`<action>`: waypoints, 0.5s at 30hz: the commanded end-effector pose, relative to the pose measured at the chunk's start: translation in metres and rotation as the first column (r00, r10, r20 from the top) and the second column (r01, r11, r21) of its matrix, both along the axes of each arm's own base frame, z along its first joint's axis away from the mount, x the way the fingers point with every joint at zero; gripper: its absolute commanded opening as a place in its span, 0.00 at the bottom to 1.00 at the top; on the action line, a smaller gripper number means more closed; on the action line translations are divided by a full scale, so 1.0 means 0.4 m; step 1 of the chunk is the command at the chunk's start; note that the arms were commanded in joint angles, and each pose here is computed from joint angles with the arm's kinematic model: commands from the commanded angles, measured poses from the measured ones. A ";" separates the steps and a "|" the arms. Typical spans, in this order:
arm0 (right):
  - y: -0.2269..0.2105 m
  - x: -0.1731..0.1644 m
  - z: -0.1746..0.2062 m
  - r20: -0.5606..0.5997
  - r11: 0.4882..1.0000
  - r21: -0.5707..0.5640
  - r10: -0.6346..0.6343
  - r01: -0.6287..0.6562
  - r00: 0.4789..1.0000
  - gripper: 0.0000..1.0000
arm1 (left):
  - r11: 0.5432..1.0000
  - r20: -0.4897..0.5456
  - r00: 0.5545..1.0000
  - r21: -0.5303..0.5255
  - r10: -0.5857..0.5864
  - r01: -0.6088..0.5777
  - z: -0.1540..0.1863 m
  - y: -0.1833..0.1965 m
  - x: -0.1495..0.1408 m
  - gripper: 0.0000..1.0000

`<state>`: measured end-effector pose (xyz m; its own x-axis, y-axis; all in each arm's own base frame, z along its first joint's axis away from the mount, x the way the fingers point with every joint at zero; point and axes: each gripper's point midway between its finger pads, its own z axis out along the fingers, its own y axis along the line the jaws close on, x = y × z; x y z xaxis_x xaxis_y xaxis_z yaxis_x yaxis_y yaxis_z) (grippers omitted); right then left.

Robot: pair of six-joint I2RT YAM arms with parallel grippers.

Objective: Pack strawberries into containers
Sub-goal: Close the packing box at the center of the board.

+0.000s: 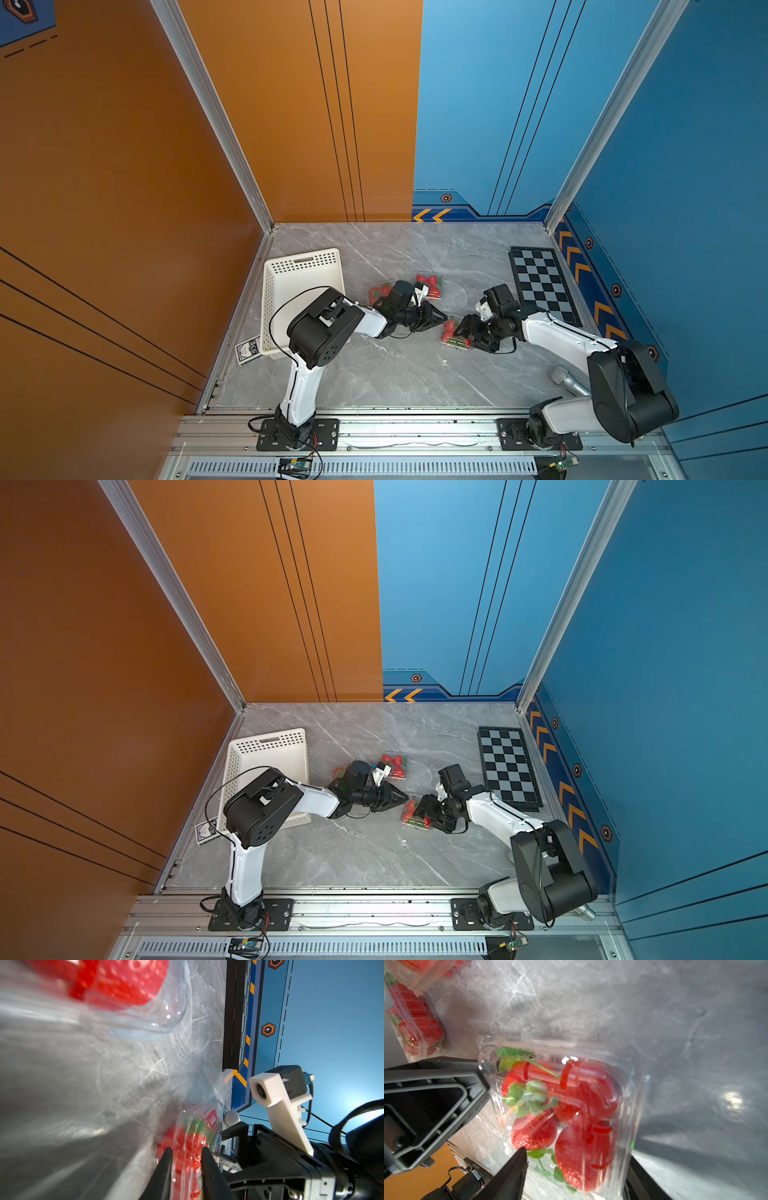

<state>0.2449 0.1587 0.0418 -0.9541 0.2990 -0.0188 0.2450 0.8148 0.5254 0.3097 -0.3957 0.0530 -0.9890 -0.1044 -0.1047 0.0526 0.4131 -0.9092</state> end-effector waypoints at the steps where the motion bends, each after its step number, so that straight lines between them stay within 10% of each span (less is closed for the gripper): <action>1: 0.006 0.006 -0.001 0.006 1.000 -0.003 0.015 -0.015 1.000 0.69 | 0.999 0.003 1.000 -0.015 -0.028 0.028 -0.004 -0.014 0.004 0.27; 15: 0.010 0.011 -0.005 0.003 1.000 -0.001 0.030 -0.030 1.000 0.68 | 0.997 -0.004 0.998 -0.039 -0.069 0.069 -0.001 -0.061 0.003 0.08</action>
